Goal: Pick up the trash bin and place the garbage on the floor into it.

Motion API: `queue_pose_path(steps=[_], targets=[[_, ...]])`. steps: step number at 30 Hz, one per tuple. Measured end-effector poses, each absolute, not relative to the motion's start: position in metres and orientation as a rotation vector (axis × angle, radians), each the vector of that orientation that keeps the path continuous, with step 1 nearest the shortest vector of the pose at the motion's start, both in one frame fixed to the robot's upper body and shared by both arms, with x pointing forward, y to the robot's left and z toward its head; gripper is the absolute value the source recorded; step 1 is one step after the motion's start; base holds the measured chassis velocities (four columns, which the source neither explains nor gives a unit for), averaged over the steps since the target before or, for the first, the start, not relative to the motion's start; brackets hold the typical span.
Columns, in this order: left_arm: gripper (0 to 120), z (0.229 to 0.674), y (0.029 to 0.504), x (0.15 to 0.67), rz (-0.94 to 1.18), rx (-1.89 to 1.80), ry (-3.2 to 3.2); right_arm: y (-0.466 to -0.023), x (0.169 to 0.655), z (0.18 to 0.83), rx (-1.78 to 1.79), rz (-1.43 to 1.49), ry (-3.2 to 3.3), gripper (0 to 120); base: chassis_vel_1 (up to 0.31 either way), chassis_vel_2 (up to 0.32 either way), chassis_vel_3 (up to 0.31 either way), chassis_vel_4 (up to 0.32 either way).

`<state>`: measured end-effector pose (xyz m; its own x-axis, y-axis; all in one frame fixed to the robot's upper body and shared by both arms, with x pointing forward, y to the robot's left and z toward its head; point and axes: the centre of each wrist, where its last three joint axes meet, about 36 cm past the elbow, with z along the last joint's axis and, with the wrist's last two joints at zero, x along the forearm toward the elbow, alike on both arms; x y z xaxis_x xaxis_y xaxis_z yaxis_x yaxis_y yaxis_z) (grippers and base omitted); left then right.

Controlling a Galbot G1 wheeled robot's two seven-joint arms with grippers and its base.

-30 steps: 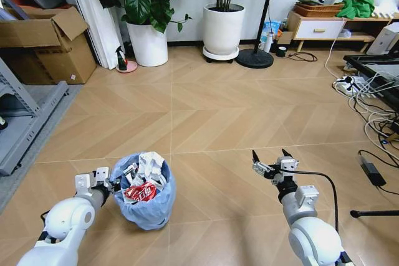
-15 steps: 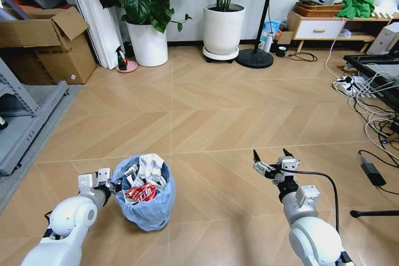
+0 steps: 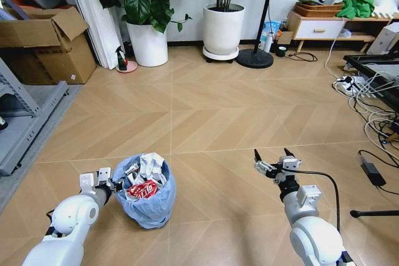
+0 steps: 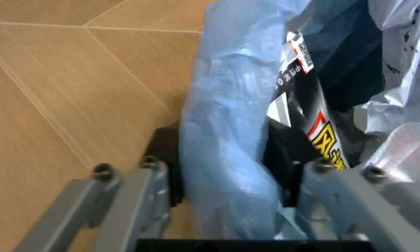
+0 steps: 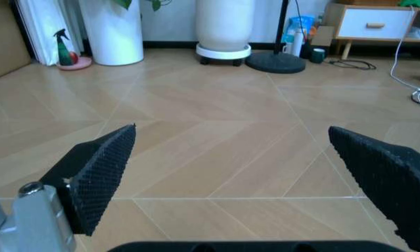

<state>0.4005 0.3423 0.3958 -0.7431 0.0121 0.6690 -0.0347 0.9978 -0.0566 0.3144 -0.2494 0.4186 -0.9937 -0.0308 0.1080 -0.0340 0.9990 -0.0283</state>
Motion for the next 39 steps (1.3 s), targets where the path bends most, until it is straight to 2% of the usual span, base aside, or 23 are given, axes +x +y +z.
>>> queue_pose_path(steps=[3,5,7,9,10,13,17,29,39], targets=[[51,0.396,0.342,0.400,0.081,0.014,-2.408,-0.250,0.314,0.419,0.050,0.045,-3.033,100,0.000,0.000,0.000,0.000],[63,0.398,0.341,0.398,0.079,0.011,-2.413,-0.250,0.315,0.419,0.052,0.042,-3.034,100,0.000,0.000,0.000,0.000],[66,0.399,0.341,0.398,0.078,0.012,-2.416,-0.251,0.315,0.420,0.053,0.041,-3.036,100,0.000,0.000,0.000,0.000],[77,0.402,0.341,0.398,0.073,0.018,-2.425,-0.251,0.316,0.420,0.054,0.038,-3.037,100,0.000,0.000,0.000,0.000],[77,0.402,0.341,0.398,0.073,0.018,-2.425,-0.251,0.316,0.420,0.054,0.038,-3.037,100,0.000,0.000,0.000,0.000],[91,0.409,0.341,0.398,0.067,0.038,-2.452,-0.251,0.316,0.421,0.053,0.037,-3.039,100,0.000,0.000,0.000,0.000],[99,0.415,0.340,0.397,0.070,0.069,-2.498,-0.252,0.316,0.423,0.051,0.034,-3.044,100,0.000,0.000,0.000,0.000],[100,0.428,0.320,0.370,0.163,0.115,-2.854,-0.259,0.309,0.445,0.022,-0.012,-3.061,100,0.000,0.000,0.000,0.000],[100,0.433,0.292,0.320,0.104,0.233,-3.007,-0.256,0.268,0.461,-0.049,0.023,-3.033,100,0.000,0.000,0.000,0.000]])
